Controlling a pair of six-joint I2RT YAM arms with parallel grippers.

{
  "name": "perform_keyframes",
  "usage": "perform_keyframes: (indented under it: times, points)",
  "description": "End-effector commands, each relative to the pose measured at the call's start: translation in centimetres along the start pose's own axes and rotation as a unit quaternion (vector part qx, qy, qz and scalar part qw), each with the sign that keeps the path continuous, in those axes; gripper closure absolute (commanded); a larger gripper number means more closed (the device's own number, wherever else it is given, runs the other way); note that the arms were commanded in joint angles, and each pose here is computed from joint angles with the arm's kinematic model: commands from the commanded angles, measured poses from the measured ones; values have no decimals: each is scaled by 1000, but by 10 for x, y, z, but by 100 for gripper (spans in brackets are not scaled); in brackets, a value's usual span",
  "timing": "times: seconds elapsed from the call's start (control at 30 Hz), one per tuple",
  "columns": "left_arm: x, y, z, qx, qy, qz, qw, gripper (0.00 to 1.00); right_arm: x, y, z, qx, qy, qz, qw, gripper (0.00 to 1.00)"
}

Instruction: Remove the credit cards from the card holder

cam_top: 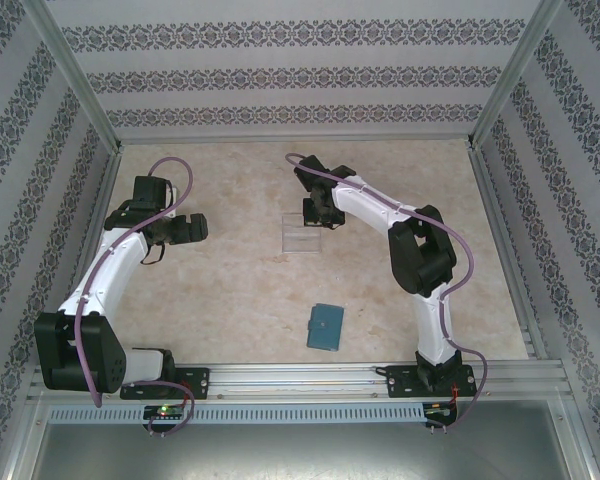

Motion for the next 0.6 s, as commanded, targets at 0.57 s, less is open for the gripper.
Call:
perform_keyframes:
  times: [0.57]
  points:
    - [3,-2,5,13,3,-8,1000,0,4,-37,-1,-20,-16,4,1000,80]
Point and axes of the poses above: each hand's point on the last joint's axis, 136 mm out from that joint toward the fingers, its own y axis out along the fingers, its own x axis along the line the jaws close on, z = x × y, the point moved 2 cm from there along -y, back along the fingers, and after that the axes turned 9 degrees about y, right-handed, at the moved point
